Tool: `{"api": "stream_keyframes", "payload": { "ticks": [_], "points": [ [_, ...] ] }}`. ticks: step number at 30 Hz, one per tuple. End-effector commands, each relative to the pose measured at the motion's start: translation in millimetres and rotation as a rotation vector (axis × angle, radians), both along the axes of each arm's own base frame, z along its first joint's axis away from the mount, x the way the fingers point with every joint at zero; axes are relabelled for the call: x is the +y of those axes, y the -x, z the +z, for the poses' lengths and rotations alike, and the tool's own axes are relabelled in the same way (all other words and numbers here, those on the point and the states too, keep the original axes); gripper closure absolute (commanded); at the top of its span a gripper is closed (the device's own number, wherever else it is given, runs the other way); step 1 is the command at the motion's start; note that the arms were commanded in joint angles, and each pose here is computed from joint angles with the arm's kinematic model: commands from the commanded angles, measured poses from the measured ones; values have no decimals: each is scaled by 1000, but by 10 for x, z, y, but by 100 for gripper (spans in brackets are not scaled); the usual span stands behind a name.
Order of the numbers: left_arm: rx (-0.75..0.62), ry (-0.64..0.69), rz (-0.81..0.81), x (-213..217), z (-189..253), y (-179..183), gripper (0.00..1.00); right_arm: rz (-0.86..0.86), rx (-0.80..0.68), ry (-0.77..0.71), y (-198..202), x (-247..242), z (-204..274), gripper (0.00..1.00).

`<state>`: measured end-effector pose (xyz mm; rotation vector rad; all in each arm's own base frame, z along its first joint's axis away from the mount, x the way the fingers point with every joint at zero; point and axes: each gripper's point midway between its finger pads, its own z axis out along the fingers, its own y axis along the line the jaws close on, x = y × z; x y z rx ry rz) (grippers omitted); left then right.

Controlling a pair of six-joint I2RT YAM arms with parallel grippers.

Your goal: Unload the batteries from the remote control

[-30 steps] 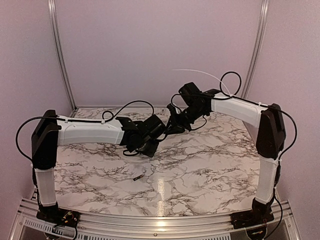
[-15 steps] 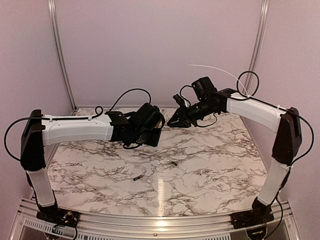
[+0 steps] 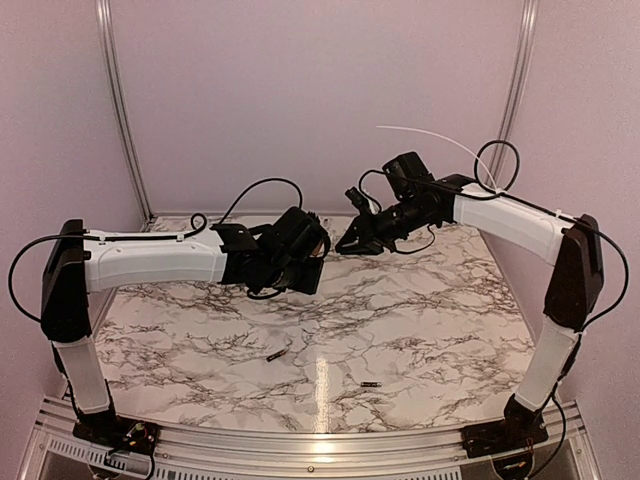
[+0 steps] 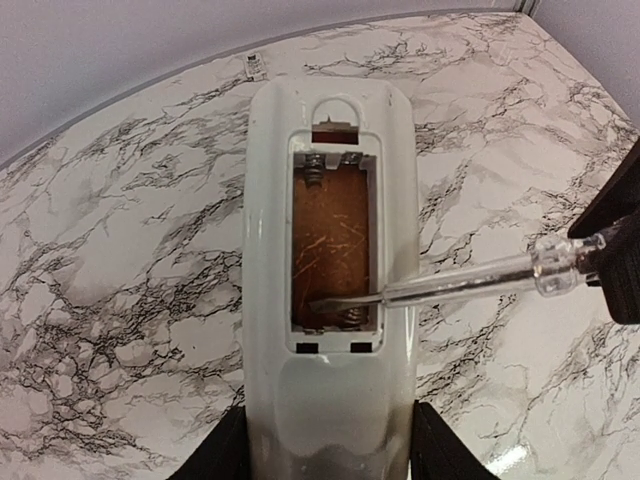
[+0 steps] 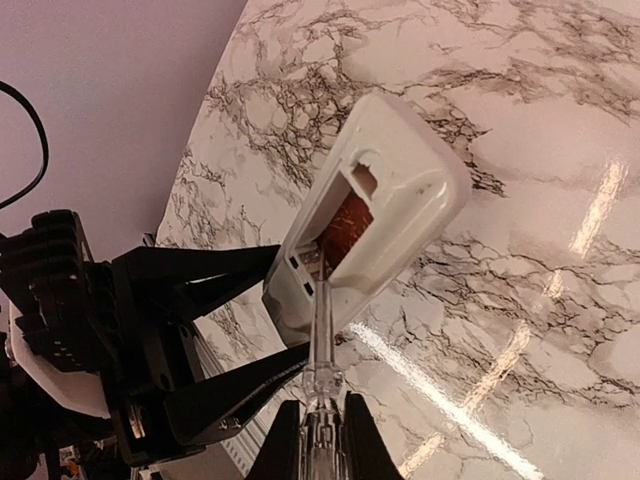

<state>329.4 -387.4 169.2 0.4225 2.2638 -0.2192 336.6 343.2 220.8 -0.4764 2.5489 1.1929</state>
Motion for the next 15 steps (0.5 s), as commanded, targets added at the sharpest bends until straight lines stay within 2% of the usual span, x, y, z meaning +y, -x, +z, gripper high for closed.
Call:
{"api": "stream_keyframes", "payload": {
  "ticks": [1,15],
  "points": [
    [-42,66,32,10,238,-39,71,-47,-39,67,-88,-109,16,100],
    [34,32,45,158,-16,93,71,-127,-188,62,-305,-193,386,100]
  ]
}}
